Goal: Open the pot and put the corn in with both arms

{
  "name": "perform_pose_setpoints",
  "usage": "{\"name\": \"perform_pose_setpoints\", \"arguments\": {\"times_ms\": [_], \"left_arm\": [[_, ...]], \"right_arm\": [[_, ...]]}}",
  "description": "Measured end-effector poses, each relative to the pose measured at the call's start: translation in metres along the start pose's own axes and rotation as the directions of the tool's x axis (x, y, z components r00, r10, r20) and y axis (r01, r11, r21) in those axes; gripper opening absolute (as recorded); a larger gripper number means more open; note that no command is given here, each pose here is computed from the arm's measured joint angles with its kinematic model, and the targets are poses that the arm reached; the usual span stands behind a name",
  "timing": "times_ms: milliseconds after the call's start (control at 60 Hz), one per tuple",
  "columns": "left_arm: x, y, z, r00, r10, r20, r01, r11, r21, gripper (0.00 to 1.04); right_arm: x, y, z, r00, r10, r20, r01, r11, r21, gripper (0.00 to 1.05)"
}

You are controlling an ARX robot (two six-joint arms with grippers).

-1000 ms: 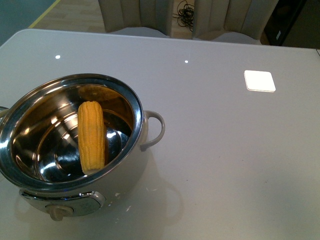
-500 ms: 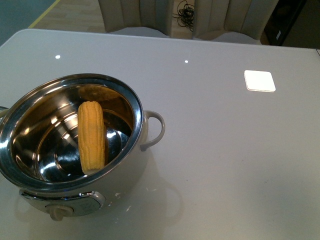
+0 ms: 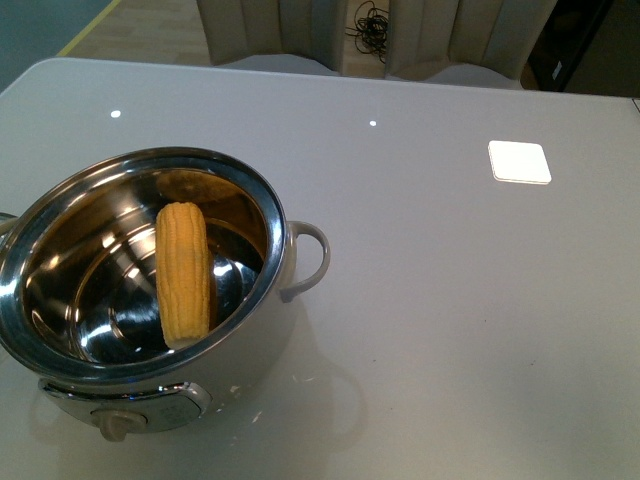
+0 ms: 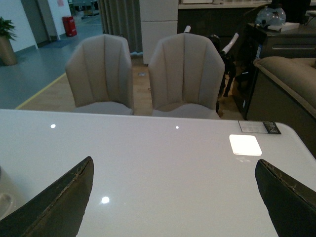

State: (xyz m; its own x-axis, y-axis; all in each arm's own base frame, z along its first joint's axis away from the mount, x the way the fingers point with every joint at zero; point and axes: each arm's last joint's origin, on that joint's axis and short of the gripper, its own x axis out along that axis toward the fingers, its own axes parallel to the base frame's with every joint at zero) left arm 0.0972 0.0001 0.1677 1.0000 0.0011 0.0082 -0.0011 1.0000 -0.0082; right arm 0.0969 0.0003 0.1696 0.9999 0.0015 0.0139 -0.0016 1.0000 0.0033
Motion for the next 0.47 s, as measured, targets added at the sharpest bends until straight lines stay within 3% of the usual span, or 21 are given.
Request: {"name": "perform_pose_setpoints", "arguments": {"times_ms": [467], "left_arm": [[0.0,0.0,0.0,1.0,0.0,0.0,0.0,1.0,0.0,0.98]], "right_arm": [[0.0,0.0,0.0,1.0,0.0,0.0,0.0,1.0,0.0,0.96]]}}
